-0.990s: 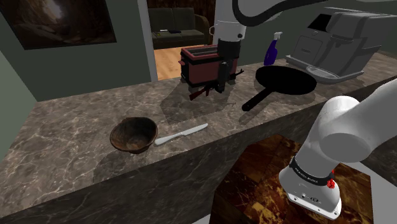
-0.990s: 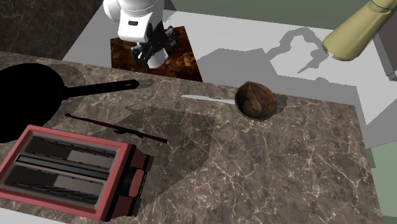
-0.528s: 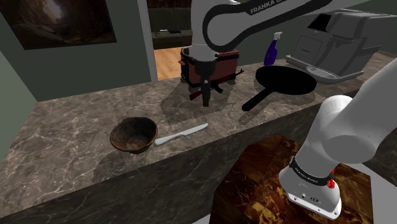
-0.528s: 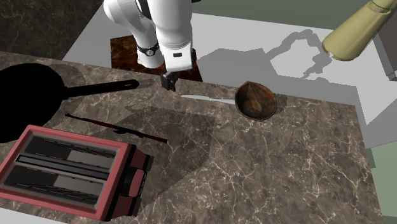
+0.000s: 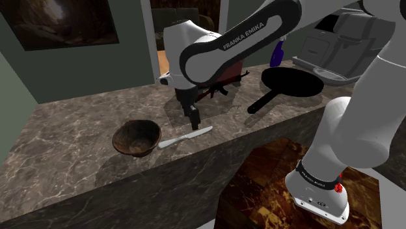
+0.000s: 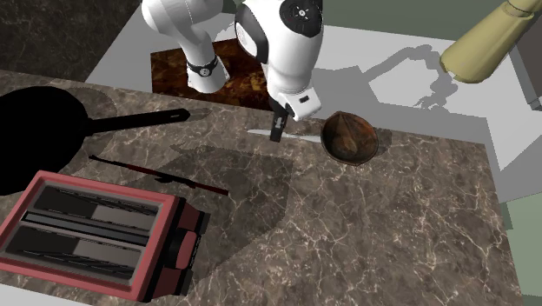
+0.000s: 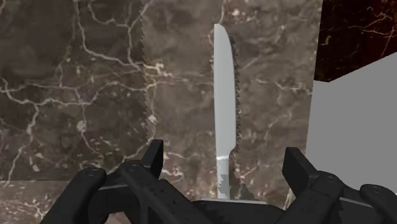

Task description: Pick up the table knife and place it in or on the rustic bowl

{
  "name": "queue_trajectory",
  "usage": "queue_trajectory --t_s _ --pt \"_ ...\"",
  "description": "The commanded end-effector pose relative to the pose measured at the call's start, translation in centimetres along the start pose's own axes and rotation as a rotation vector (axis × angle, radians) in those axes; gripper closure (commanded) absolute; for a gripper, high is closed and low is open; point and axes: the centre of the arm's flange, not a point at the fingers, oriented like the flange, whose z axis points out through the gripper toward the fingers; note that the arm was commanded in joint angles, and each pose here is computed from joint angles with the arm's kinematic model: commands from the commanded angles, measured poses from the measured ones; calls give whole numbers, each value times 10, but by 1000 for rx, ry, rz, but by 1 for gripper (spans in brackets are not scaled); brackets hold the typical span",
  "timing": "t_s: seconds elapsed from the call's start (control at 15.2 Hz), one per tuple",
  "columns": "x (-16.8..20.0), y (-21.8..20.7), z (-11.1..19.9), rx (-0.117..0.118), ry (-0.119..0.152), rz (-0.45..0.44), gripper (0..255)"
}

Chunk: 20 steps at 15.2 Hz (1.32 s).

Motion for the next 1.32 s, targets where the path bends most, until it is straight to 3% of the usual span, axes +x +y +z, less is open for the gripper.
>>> queue_trajectory --t_s 0.0,0.53,1.06,1.12,1.25 --pt "19 -10 17 -4 -11 -96 0" --pt "19 -9 57 -4 -11 -96 0" --pt "19 -9 57 -4 -12 -96 0" --pt "19 -9 57 -4 -12 -96 255" --pt "18 -9 56 -4 -12 -96 255"
